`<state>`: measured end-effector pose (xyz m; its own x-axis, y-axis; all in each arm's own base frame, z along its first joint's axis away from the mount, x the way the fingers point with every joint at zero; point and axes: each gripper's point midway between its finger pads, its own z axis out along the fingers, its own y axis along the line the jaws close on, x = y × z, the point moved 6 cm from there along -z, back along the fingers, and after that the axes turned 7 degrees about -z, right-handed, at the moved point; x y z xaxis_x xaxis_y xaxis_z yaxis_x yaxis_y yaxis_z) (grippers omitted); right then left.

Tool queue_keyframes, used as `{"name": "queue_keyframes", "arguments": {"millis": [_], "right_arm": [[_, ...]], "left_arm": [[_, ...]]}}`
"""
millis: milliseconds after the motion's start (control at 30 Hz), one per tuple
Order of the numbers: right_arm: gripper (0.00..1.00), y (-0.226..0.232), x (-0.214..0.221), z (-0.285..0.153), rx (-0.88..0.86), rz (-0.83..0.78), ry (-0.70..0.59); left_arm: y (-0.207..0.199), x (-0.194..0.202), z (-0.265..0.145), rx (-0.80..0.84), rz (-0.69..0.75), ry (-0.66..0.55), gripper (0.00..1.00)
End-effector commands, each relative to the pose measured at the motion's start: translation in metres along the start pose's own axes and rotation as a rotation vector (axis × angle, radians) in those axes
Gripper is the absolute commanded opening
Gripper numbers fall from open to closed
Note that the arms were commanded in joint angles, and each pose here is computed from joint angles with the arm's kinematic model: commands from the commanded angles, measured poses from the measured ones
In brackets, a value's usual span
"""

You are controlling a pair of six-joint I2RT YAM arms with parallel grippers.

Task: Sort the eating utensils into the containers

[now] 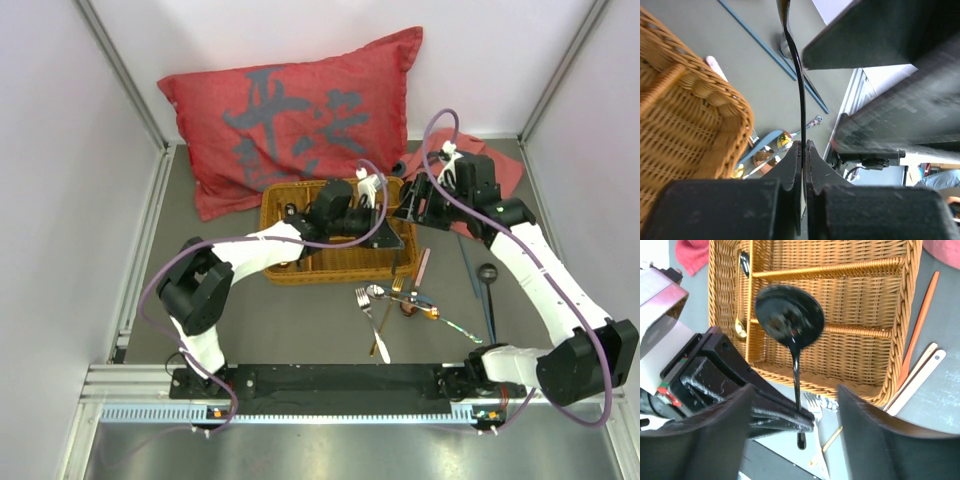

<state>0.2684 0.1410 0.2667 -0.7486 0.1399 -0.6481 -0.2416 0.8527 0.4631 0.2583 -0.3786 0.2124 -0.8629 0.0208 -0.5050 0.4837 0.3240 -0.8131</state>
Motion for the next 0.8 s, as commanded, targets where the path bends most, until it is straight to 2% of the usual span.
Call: {"name": "queue_keyframes", "arguments": {"millis": [0,33,167,500,767], "right_arm": [[0.76,0.016,-0.017,-0.020,-0.029,-0.054,-0.094],[0.83,0.015,-0.016,-0.019,-0.024,-0.056,-0.091],[0.94,0.011,-0.014,-0.020,-0.003,-0.067,-0.093],[0.98,-0.012,-0.009,-0.014,0.136,-0.144,-0.083],[0.98,-0.037,-0.001,-0.001,0.262,-0.168,-0.014]], "left_arm": [[-0.002,-0.020,-0.016,0.008,0.040,-0.076,0.00],[0.006,-0.023,-0.021,-0.009,0.035,-0.086,0.00],[0.026,-0.030,-0.041,-0.081,0.015,-0.101,0.00],[0.085,-0.049,-0.131,-0.323,-0.009,-0.197,0.00],[0.129,-0.043,-0.182,-0.643,-0.059,-0.192,0.00]]}}
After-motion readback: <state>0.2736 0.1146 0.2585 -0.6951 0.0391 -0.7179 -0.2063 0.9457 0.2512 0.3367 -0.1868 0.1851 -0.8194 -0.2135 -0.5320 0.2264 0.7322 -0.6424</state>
